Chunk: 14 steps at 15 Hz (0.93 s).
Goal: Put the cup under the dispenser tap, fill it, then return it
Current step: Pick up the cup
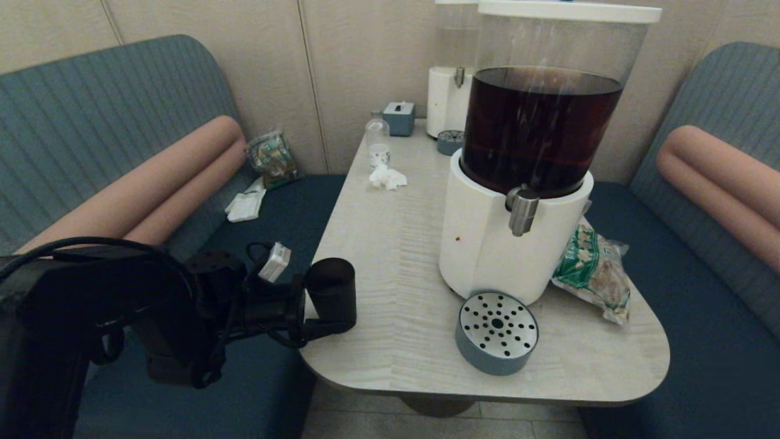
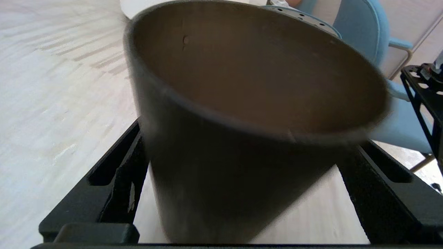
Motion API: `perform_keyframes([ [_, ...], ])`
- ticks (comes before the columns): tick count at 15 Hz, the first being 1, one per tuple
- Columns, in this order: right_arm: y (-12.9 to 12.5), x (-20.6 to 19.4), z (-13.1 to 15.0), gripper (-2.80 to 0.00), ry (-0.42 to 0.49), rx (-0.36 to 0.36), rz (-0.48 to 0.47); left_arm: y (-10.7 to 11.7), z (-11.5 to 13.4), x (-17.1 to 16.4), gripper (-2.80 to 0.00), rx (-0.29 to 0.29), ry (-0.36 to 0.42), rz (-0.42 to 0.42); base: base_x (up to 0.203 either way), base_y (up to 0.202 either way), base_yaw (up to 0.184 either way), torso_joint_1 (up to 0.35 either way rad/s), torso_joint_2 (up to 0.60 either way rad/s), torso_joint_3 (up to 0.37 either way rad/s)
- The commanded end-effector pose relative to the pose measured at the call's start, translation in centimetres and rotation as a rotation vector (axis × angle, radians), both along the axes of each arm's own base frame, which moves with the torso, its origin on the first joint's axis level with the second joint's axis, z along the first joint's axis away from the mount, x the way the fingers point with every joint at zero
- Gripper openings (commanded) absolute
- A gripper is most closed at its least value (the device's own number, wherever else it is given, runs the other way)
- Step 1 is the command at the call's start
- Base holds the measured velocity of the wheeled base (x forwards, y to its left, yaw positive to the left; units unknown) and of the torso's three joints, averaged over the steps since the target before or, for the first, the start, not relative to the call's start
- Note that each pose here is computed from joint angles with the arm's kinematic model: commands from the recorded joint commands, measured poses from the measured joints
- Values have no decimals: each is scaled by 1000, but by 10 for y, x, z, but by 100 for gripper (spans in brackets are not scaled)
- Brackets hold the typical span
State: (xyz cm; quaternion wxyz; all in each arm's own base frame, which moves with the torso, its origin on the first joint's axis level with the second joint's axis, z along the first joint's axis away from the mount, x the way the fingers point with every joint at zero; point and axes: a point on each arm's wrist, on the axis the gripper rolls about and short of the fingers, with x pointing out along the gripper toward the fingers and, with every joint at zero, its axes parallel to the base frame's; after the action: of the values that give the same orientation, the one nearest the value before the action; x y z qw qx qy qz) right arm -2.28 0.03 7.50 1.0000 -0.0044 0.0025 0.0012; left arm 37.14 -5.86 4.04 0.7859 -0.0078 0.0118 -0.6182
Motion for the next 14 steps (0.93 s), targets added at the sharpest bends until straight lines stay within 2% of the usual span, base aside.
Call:
perform_keyframes([
  [1,0,0,0,-280,1,0,1,-7,0,4,0,-3,-14,-8,0,0,0,0,0,0],
  [6,0,0,0,-280,1,0,1,-8,-2,7,0,-4,-14,6,0,0,0,0,0,0],
  [9,0,0,0,-280,1,0,0,-8,-3,5,0,-10,22,6,0,0,0,0,0,0],
  [14,0,0,0,-280,1,0,1,-8,2,6,0,-11,4,9,0,0,0,0,0,0],
])
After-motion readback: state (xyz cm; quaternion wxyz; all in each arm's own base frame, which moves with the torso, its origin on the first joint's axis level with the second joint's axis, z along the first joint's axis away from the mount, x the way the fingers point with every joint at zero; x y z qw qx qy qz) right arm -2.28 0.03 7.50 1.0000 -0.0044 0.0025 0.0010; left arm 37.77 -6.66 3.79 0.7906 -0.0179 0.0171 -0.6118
